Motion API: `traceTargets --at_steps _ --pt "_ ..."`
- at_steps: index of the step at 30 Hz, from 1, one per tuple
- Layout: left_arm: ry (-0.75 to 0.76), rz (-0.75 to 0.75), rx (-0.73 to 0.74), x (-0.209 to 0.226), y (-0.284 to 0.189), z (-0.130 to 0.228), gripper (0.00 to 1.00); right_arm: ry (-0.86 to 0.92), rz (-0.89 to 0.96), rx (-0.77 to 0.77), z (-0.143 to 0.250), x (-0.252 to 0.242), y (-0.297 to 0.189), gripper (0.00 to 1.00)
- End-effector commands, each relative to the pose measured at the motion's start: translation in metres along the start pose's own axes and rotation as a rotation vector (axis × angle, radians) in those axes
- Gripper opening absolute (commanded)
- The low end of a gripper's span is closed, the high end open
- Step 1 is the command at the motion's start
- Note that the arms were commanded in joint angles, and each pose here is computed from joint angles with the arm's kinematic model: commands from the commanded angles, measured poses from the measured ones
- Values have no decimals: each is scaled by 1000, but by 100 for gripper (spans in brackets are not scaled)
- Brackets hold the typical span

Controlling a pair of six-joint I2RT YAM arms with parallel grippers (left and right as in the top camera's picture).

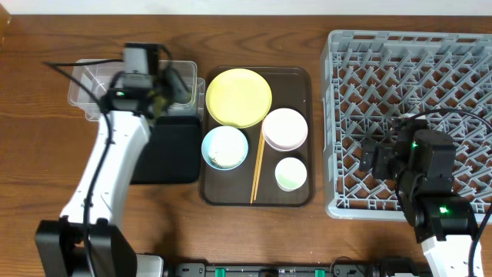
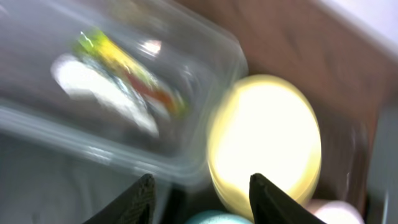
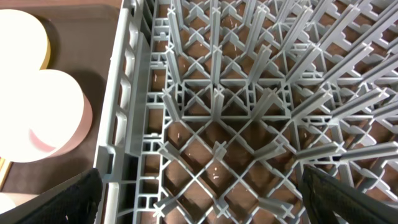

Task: Sort waste into correct bins and load items into the dishwasher rack
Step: 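Reach the left gripper to the light-blue bowl and grasp its rim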

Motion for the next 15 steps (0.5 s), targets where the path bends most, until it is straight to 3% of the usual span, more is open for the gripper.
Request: traceTargets --at_steps 1,7,15 --pt "147 -5 127 -14 3 37 51 8 -8 -18 -6 1 -4 99" --pt "286 -41 284 -29 20 101 60 8 -9 -16 -6 1 -4 99" --pt "424 -134 326 -36 50 149 59 13 -9 -13 -6 1 -4 99"
Point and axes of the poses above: each gripper's point midway between its finger pads, its own y axis out along the fingers, its own x axis along the line the jaws close on, z = x × y, the point moved 7 cm from there along -y, back along the fingers, and after that the axes turned 12 degrees about -y, right-handed, at the moved point
